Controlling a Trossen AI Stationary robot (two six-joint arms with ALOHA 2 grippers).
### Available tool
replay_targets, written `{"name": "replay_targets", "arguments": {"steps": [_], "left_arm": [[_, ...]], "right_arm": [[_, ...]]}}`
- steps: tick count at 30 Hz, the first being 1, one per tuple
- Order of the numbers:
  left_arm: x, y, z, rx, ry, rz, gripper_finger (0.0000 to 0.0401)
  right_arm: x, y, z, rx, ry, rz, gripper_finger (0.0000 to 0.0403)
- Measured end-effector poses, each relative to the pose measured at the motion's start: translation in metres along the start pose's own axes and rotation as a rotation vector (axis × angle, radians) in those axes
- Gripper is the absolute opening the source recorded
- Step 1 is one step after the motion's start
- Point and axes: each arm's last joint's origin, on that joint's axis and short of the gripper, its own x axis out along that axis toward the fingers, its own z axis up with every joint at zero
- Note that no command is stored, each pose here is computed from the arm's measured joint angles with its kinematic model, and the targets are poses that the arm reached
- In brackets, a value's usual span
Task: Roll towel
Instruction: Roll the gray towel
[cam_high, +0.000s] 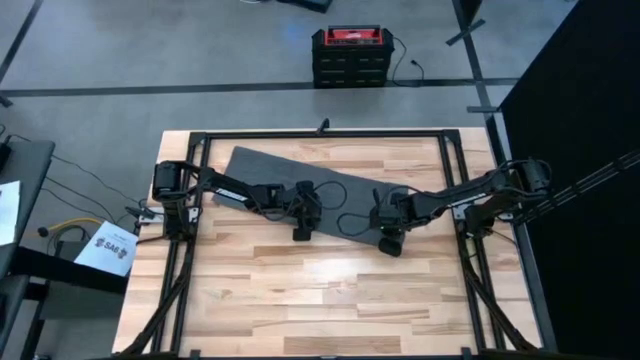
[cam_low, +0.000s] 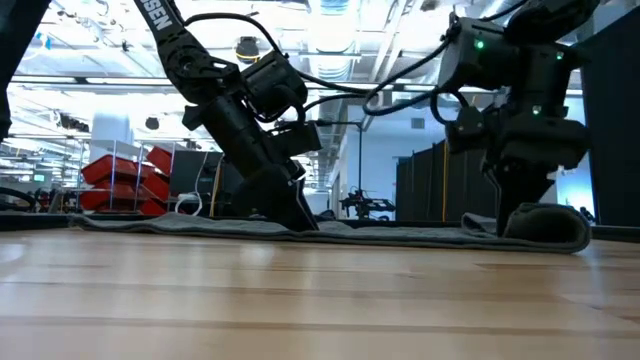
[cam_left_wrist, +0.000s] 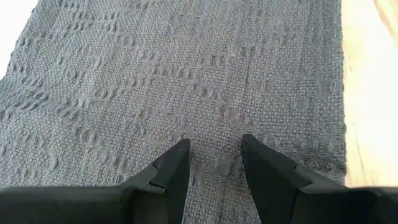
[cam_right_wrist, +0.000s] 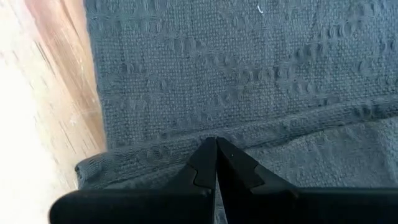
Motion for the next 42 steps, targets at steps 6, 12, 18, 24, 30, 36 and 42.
{"name": "replay_targets", "arguments": {"steps": [6,12,18,24,30,36,42], "left_arm": [[0.000,0.000,0.000,-0.005,0.001,0.000,0.0133],[0.000,0.000,0.000,-0.005,-0.001,0.000,0.0133],[0.000,0.000,0.000,-0.006,-0.002,0.001,0.0133],[0.000,0.000,0.000,-0.007,-0.002,0.001,0.0133],[0.000,0.000,0.000,-0.012,-0.001,0.001,0.0133],[0.000,0.000,0.000,-0.021,0.002,0.000,0.0133],[0.000,0.000,0.000,-0.028,0.002,0.000,0.0133]], "right_arm": [[0.000,-0.001,-0.002,0.012,0.021,-0.015,0.0000],[-0.001,0.001,-0.003,0.021,0.007,-0.055,0.0000],[-0.004,0.007,0.013,-0.029,-0.143,0.018,0.0000],[0.002,0.006,0.005,-0.027,-0.077,0.059,0.0000],[0.009,0.005,-0.005,0.016,-0.017,0.100,0.0000],[0.008,0.002,-0.009,0.022,0.008,0.025,0.0000],[0.003,0.001,-0.008,0.012,0.012,-0.027,0.0000]]}}
